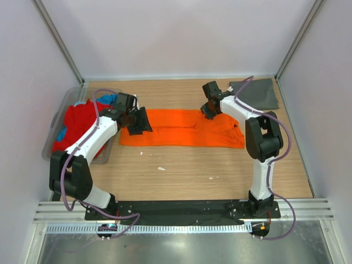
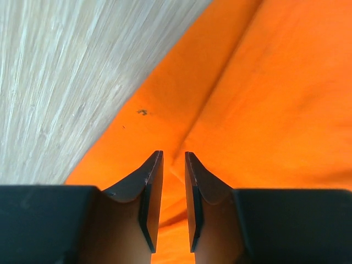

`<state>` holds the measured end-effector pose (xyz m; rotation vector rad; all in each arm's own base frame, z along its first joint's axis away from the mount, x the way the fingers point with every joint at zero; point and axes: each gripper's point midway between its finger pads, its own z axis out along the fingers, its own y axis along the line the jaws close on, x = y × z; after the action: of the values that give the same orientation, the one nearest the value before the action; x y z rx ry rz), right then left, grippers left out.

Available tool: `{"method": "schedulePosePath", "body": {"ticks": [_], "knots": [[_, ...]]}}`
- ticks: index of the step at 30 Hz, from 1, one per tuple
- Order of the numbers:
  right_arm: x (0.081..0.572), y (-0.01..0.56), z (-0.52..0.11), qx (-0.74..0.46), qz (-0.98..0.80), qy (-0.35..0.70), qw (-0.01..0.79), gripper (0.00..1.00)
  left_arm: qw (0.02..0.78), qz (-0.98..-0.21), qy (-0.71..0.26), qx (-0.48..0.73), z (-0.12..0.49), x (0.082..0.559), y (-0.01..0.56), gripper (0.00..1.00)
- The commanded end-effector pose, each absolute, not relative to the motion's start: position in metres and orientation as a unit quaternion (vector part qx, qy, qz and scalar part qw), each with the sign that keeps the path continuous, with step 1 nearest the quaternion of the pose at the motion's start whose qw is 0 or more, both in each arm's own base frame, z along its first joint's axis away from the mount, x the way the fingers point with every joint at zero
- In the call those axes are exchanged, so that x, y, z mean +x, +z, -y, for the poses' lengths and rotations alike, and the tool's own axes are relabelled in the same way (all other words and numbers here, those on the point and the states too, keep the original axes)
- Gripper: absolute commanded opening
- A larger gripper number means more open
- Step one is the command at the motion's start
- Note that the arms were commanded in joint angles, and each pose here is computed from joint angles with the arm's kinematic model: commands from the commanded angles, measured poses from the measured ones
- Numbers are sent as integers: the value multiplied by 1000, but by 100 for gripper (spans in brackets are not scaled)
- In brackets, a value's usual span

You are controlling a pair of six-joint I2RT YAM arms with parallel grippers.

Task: Fold and stack the t-shirts
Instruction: Fold the tshirt

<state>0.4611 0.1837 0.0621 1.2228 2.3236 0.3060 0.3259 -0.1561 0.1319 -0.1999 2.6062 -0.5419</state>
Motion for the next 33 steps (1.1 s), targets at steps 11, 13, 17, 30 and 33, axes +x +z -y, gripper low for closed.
{"method": "schedulePosePath", "body": {"ticks": [11,13,17,30,33], "knots": [[380,87,-106,432,-856,37,281,22,171,-956,-233,-47,172,333,100,54],[369,75,-93,435,-858,22,271,22,165,-958,-227,-59,168,336,94,55],[346,61,-63,442,-858,-31,261,22,145,-968,-187,-82,157,339,74,55],[323,39,3,448,-842,-130,271,21,115,-982,-26,-150,90,340,30,54],[319,36,8,448,-843,-139,265,20,121,-980,-25,-153,88,339,35,54]]}}
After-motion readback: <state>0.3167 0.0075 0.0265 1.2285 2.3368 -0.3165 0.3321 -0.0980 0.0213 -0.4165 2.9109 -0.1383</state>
